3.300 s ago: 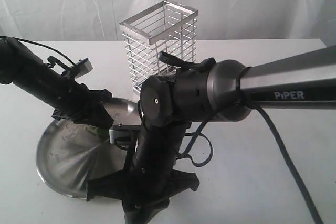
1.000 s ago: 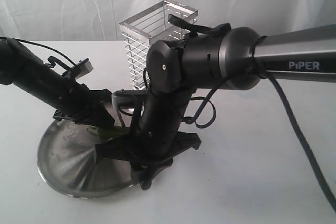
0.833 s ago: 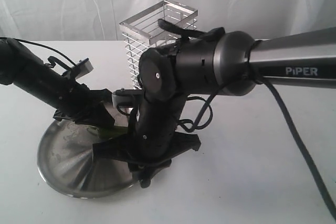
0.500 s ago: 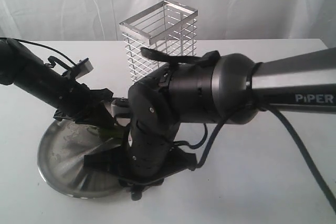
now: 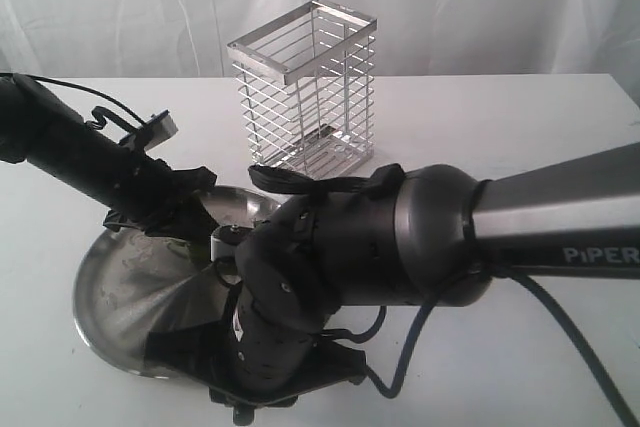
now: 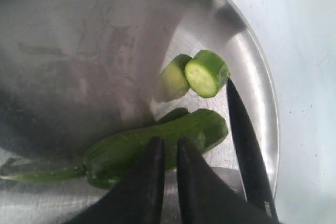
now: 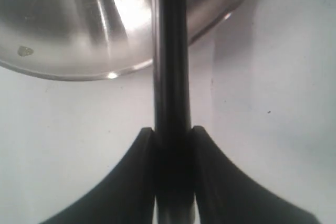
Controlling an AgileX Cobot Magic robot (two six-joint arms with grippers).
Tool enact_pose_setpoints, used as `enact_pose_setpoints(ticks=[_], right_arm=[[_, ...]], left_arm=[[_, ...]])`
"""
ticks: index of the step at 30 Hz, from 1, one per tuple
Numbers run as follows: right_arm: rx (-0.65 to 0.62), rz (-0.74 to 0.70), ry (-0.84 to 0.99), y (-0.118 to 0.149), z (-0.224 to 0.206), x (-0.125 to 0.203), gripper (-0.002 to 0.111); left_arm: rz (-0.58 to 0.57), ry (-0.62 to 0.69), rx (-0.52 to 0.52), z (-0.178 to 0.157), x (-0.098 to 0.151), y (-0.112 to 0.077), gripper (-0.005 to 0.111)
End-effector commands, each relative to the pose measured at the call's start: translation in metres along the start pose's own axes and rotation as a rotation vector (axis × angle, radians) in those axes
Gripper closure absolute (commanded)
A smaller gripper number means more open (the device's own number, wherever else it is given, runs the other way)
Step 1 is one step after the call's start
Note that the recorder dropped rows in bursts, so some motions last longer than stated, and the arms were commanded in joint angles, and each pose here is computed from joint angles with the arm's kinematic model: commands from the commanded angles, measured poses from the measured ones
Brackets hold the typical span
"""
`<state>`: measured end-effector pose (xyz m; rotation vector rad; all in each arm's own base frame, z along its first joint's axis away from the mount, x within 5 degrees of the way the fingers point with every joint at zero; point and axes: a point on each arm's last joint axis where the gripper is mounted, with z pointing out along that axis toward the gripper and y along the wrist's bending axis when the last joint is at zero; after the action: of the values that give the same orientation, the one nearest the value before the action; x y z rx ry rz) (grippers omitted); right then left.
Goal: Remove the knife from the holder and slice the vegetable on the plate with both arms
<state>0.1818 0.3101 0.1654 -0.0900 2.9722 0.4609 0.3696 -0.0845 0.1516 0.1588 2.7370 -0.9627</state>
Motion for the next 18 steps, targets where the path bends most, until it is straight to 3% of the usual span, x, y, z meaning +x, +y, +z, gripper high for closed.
enact_pose_setpoints(ticks=[1,12,18], right_arm=[[-0.02,0.0,-0.017,-0.001,0.0,0.002,0.108],[-0.026,-0.043,-0.018,0.0,0.005,0.003,0.108],[-0.027,-0.051,-0.018,0.0,0.005,0.003,0.108]], left_arm=[[-0.013,0.027,0.0,0.007,0.005,0.004,0.09],[-0.018,0.022,0.02,0.006,0.004,0.001,0.09],[0.03,-0.09,0.018,-0.031,-0.01,-0.015,0.09]])
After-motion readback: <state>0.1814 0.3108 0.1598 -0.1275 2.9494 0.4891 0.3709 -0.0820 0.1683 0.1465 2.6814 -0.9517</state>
